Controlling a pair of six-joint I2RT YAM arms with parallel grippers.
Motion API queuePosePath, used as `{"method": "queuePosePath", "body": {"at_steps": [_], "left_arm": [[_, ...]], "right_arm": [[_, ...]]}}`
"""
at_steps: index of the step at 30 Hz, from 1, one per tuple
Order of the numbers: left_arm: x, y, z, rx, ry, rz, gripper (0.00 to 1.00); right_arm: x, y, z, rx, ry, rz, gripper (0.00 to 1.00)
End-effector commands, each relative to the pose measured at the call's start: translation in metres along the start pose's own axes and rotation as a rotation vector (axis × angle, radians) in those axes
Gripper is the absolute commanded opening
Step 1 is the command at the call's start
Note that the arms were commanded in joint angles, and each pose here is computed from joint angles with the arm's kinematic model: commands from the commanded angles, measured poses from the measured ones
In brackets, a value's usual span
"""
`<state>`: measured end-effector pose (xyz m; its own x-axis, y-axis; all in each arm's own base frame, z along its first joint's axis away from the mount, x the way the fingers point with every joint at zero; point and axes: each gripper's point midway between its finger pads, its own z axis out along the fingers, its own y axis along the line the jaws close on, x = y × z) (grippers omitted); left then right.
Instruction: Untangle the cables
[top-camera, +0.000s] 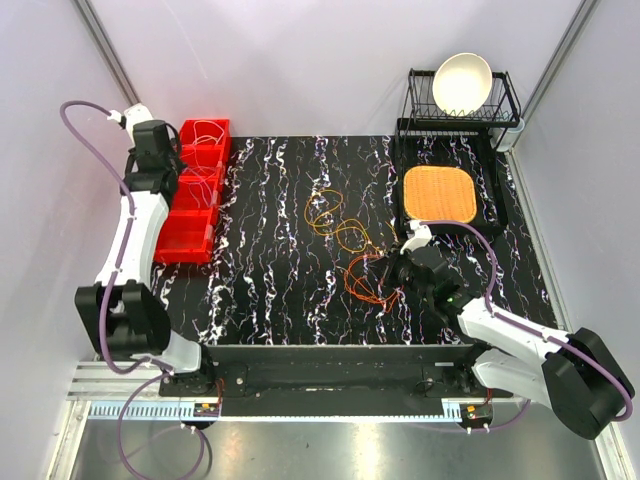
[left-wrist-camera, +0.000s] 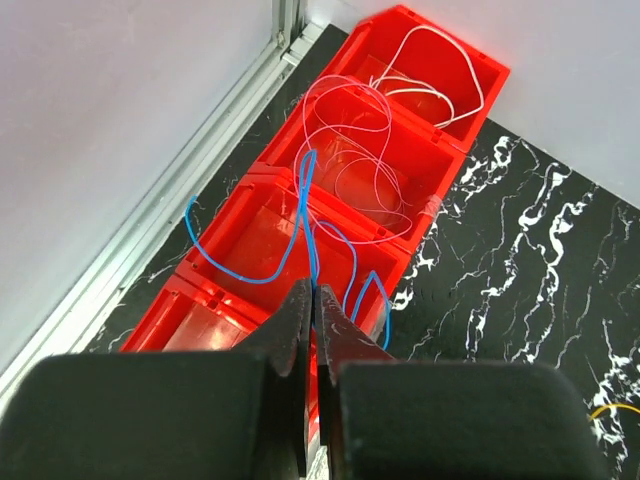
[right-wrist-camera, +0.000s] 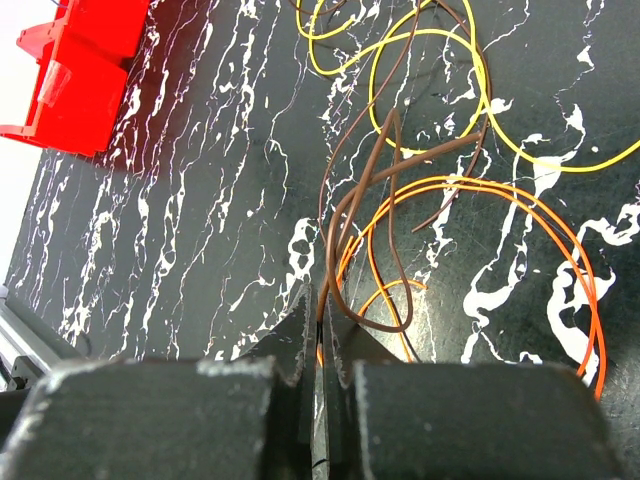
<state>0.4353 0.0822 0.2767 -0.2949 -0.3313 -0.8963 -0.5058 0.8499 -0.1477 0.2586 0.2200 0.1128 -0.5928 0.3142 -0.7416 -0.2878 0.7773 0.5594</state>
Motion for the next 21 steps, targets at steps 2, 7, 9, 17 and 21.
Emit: {"method": "queuePosePath", "body": {"at_steps": [2, 7, 9, 17, 21], "left_arm": [[-0.014, -0.015, 0.03, 0.019, -0.043, -0.032, 0.0], [-0.001, -0.016, 0.057, 0.014, -0.015, -0.025, 0.0], [0.001, -0.009, 0.064, -0.016, -0.005, -0.034, 0.0], [0.044, 0.009, 0.082, -0.07, 0.074, -0.123, 0.0], [0.066, 0.008, 0.091, -0.024, 0.13, -0.203, 0.0]], "right_arm": [[-0.015, 0.007, 0.001, -0.031, -0.05, -0.001, 0.0], [-0.014, 0.008, 0.0, -0.033, -0.049, -0.001, 0.0], [-0.014, 0.007, 0.001, -0.032, -0.052, 0.001, 0.0], [-0.014, 0.007, 0.001, -0.029, -0.05, 0.001, 0.0], [-0.014, 0.008, 0.001, -0.033, -0.051, 0.0, 0.0]]}}
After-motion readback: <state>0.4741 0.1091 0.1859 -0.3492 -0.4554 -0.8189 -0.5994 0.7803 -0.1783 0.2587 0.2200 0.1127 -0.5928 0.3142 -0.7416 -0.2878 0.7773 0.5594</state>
